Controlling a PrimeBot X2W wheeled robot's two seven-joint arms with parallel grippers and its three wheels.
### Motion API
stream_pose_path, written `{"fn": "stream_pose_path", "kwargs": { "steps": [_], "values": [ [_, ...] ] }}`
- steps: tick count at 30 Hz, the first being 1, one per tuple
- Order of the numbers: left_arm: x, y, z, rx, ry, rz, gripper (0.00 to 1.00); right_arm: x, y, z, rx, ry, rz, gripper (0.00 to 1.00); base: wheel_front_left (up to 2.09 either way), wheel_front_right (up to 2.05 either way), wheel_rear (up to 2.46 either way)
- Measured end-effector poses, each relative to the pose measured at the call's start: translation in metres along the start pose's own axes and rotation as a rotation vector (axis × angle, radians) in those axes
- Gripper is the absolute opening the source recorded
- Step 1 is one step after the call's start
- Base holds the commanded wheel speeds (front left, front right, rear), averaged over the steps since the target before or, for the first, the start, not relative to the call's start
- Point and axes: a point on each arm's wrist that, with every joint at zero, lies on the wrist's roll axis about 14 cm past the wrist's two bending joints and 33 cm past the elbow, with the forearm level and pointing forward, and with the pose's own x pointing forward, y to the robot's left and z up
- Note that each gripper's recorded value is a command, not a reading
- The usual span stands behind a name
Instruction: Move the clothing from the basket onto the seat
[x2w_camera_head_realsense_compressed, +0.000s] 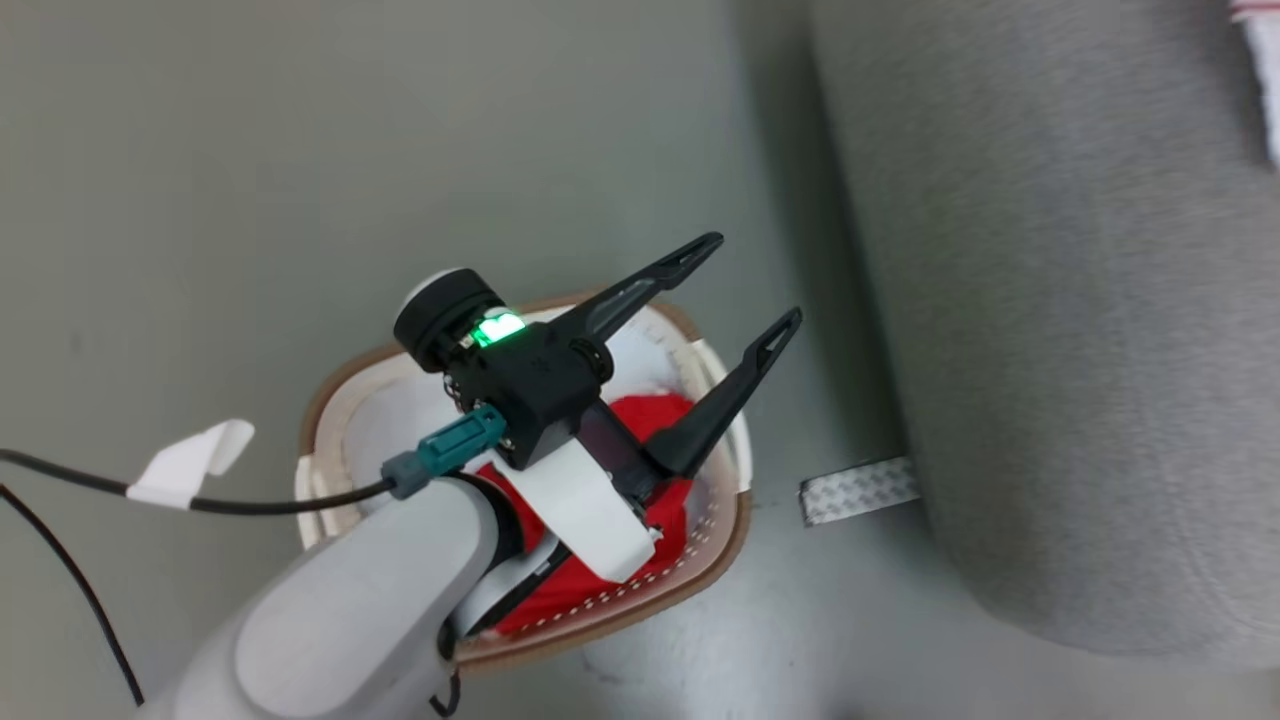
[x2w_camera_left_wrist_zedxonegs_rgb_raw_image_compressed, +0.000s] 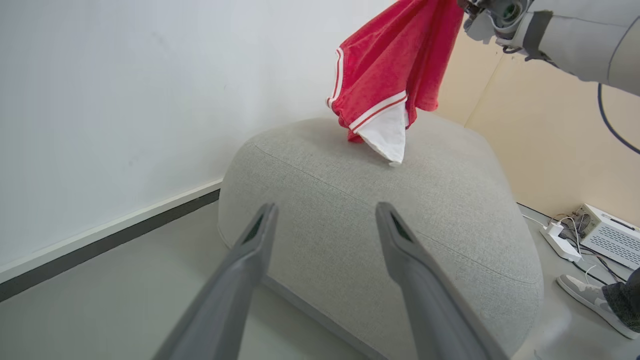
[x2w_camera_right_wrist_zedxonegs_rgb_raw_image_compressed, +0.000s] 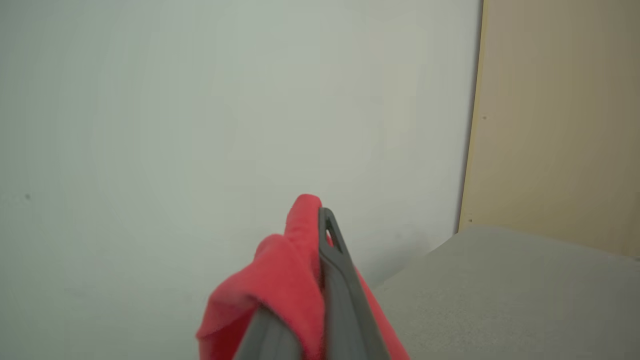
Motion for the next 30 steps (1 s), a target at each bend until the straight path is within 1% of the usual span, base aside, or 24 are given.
{"fn": "stream_pose_path", "kwargs": {
  "steps": [3, 6, 7, 8, 9, 10, 11, 15, 19, 22, 25, 27, 30],
  "values": [
    [-0.010, 0.012, -0.013, -0.010, 0.026, 0.030, 1.00, -0.005, -0.009, -0.042, -0.055, 0.073, -0.052, 0.00, 0.00, 0.00, 0.00],
    [-0.018, 0.020, -0.022, -0.017, 0.043, 0.059, 1.00, -0.031, -0.026, -0.099, -0.088, 0.201, -0.109, 0.00, 0.00, 0.00, 0.00],
    [-0.020, 0.022, -0.024, -0.019, 0.048, 0.067, 1.00, -0.044, -0.033, -0.118, -0.118, 0.254, -0.122, 0.11, 0.00, 0.00, 0.00],
    [-0.021, 0.024, -0.025, -0.019, 0.052, 0.075, 1.00, -0.057, -0.040, -0.135, -0.139, 0.301, -0.136, 0.31, 0.00, 0.00, 0.00],
    [-0.022, 0.025, -0.025, -0.017, 0.052, 0.080, 1.00, -0.069, -0.044, -0.147, -0.146, 0.341, -0.145, 0.49, 0.00, 0.00, 0.00],
    [-0.022, 0.025, -0.024, -0.016, 0.052, 0.083, 1.00, -0.079, -0.045, -0.158, -0.155, 0.380, -0.142, 0.98, 0.00, 0.00, 0.00],
    [-0.022, 0.025, -0.023, -0.013, 0.051, 0.084, 1.00, -0.089, -0.047, -0.166, -0.185, 0.419, -0.129, 1.00, 0.00, 0.00, 0.00],
    [-0.024, 0.020, -0.023, 0.000, 0.068, 0.080, 1.00, -0.119, -0.062, -0.179, -0.237, 0.500, -0.120, 1.00, 0.00, 0.00, 0.00],
    [-0.026, 0.018, -0.013, 0.011, 0.058, 0.104, 1.00, -0.144, -0.057, -0.180, -0.295, 0.546, -0.041, 1.00, 0.00, 0.00, 0.00],
    [-0.030, 0.014, -0.006, 0.008, 0.051, 0.132, 1.00, -0.141, -0.051, -0.149, -0.335, 0.460, 0.010, 1.00, 0.00, 0.00, 0.00],
    [-0.038, 0.013, 0.002, 0.019, 0.041, 0.178, 1.00, -0.145, -0.048, -0.119, -0.339, 0.374, 0.053, 1.00, 0.00, 0.00, 0.00],
    [-0.044, 0.011, 0.009, 0.029, 0.033, 0.206, 1.00, -0.156, -0.046, -0.104, -0.322, 0.337, 0.086, 1.00, 0.00, 0.00, 0.00],
    [-0.054, 0.010, 0.021, 0.052, 0.019, 0.263, 1.00, -0.174, -0.034, -0.087, -0.257, 0.290, 0.147, 1.00, 0.00, 0.00, 0.00]
  ]
}}
